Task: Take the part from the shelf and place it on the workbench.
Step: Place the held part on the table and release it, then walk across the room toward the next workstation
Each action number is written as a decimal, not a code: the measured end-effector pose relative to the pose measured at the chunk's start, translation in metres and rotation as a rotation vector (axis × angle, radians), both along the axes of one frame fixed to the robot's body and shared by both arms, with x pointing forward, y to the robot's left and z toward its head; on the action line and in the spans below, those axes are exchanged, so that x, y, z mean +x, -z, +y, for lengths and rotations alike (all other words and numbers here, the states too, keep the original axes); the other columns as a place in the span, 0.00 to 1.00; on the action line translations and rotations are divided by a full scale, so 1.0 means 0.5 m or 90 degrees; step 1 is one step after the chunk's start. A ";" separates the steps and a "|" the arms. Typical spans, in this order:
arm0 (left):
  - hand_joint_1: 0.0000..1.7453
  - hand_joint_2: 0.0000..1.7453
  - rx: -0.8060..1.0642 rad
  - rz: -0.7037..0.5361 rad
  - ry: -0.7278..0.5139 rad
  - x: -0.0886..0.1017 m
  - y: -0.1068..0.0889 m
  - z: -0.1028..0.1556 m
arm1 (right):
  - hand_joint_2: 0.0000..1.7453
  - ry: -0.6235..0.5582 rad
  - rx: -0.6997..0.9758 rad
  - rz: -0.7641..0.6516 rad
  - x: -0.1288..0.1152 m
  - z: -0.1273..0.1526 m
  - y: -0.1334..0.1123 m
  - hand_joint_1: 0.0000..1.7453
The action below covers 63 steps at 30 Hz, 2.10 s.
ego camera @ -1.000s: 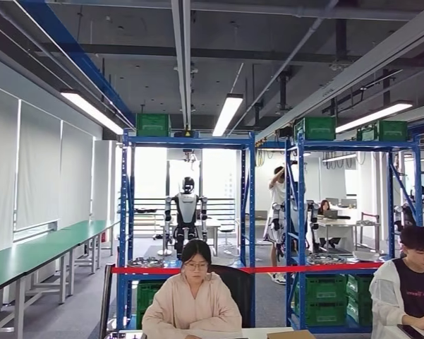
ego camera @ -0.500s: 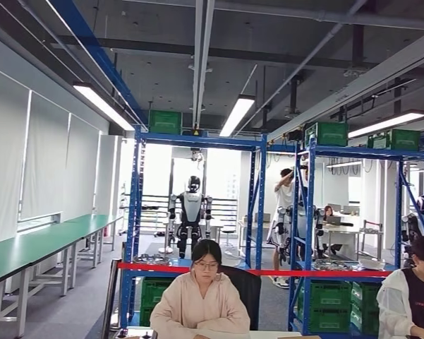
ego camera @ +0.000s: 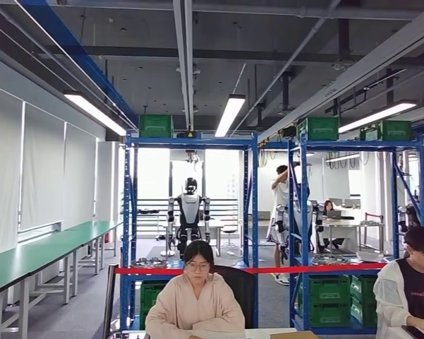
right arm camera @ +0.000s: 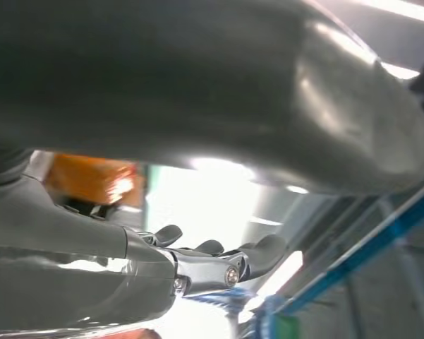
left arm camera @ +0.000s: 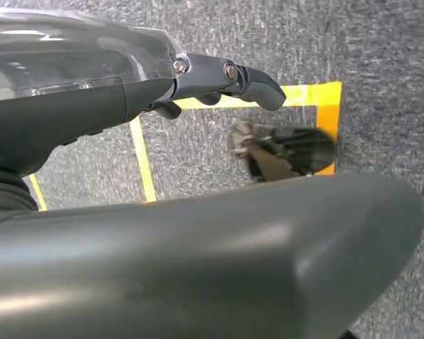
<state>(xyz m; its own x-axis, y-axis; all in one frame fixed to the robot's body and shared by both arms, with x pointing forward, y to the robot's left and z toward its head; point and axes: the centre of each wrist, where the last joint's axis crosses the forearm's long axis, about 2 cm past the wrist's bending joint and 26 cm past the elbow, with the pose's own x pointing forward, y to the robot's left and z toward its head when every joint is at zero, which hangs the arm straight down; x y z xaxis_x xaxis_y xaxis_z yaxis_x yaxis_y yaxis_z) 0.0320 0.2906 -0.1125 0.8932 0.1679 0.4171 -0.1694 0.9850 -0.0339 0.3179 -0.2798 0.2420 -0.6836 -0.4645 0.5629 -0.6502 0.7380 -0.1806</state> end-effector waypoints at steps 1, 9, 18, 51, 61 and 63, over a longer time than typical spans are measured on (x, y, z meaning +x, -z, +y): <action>0.00 0.00 0.001 0.002 -0.003 -0.001 0.000 0.000 | 0.00 -0.005 0.013 -0.008 -0.012 0.003 0.000 0.00; 0.00 0.00 0.012 0.005 -0.016 -0.003 0.000 0.002 | 0.00 -0.027 0.076 -0.081 -0.097 0.030 -0.003 0.00; 0.00 0.00 0.031 0.004 -0.011 -0.003 0.000 0.028 | 0.00 -0.004 0.093 -0.064 -0.164 0.024 0.025 0.00; 0.00 0.00 0.047 -0.013 -0.063 -0.011 0.000 0.036 | 0.00 0.206 0.012 0.558 -0.332 -0.037 0.495 0.00; 0.00 0.00 0.035 -0.011 -0.060 -0.020 0.001 0.026 | 0.00 0.291 -0.062 0.796 -0.415 -0.023 0.630 0.00; 0.00 0.00 0.036 -0.012 -0.060 -0.021 0.001 0.026 | 0.00 0.319 -0.090 0.855 -0.437 -0.018 0.653 0.00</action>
